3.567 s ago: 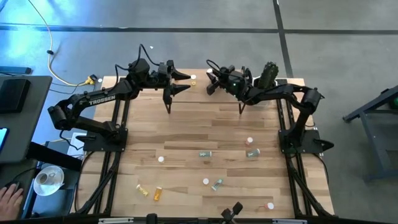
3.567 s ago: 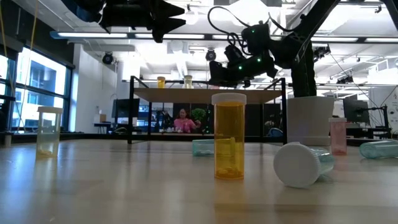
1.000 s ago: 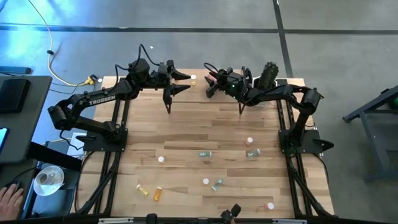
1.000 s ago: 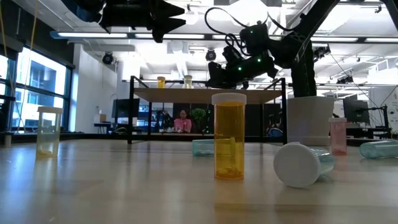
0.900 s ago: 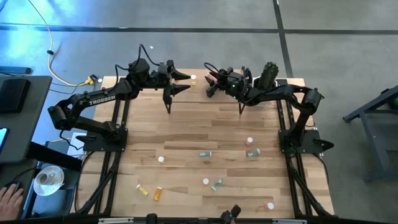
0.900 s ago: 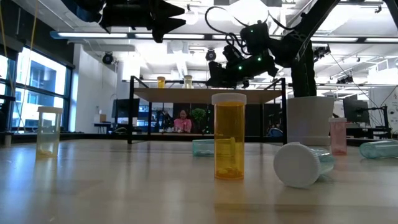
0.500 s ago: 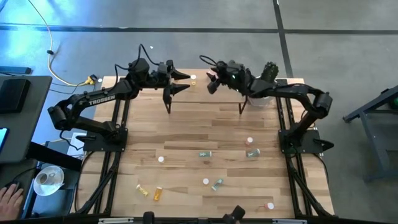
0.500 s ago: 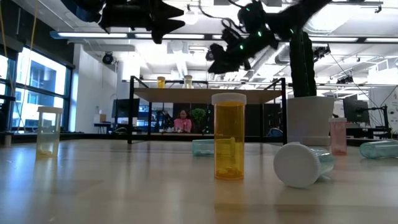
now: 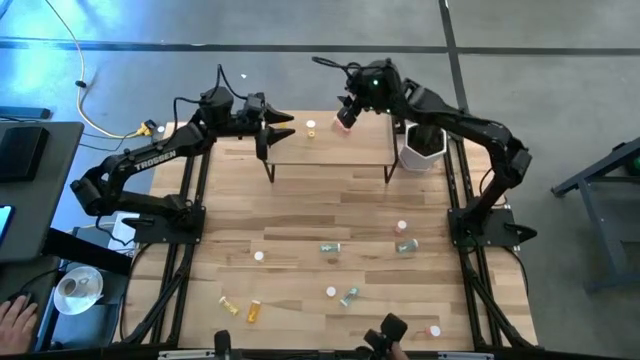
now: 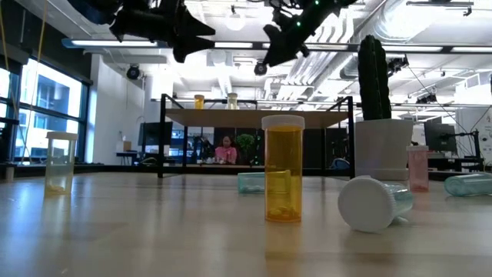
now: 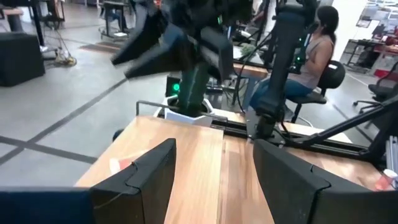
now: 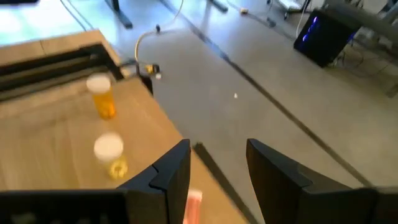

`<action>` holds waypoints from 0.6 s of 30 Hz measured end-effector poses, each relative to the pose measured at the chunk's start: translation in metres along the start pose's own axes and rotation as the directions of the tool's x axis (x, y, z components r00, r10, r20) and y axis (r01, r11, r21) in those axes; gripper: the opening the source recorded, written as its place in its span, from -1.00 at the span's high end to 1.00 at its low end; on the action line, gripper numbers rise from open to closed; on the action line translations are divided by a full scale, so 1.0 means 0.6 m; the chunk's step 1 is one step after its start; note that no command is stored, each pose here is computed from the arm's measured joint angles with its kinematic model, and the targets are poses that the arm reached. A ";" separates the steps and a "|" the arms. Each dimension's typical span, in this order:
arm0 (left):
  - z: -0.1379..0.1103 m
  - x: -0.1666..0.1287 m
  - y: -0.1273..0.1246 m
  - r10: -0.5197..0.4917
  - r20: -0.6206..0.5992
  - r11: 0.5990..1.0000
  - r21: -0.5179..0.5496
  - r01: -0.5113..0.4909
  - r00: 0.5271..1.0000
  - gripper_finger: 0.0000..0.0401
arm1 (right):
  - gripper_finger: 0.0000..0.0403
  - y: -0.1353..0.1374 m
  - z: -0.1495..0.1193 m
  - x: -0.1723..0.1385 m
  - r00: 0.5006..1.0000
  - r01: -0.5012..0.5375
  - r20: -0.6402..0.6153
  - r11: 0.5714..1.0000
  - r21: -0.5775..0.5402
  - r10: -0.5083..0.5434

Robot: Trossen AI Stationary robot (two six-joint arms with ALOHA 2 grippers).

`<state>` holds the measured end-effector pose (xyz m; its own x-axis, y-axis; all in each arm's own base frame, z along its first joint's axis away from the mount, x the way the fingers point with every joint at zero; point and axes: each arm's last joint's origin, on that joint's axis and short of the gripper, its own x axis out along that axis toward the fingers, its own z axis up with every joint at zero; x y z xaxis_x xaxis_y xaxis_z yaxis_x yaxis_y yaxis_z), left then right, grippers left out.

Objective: Pick and place medicine bottles onto shelf by color
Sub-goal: Put the top left pink pill bottle on the shelf

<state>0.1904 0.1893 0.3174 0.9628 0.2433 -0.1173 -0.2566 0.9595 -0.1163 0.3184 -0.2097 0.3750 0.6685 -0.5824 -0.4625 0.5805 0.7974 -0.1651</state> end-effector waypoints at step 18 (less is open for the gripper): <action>0.012 -0.028 -0.015 0.013 -0.006 1.000 0.018 -0.013 1.000 -0.02 | 0.05 -0.021 0.041 0.041 0.980 -0.051 -0.193 0.998 -0.047 0.041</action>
<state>0.1772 0.1777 0.3278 0.9588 0.2552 -0.1250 -0.2678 0.9586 -0.0969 0.3392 -0.2378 0.3870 0.5892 -0.5076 -0.6286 0.5228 0.8327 -0.1823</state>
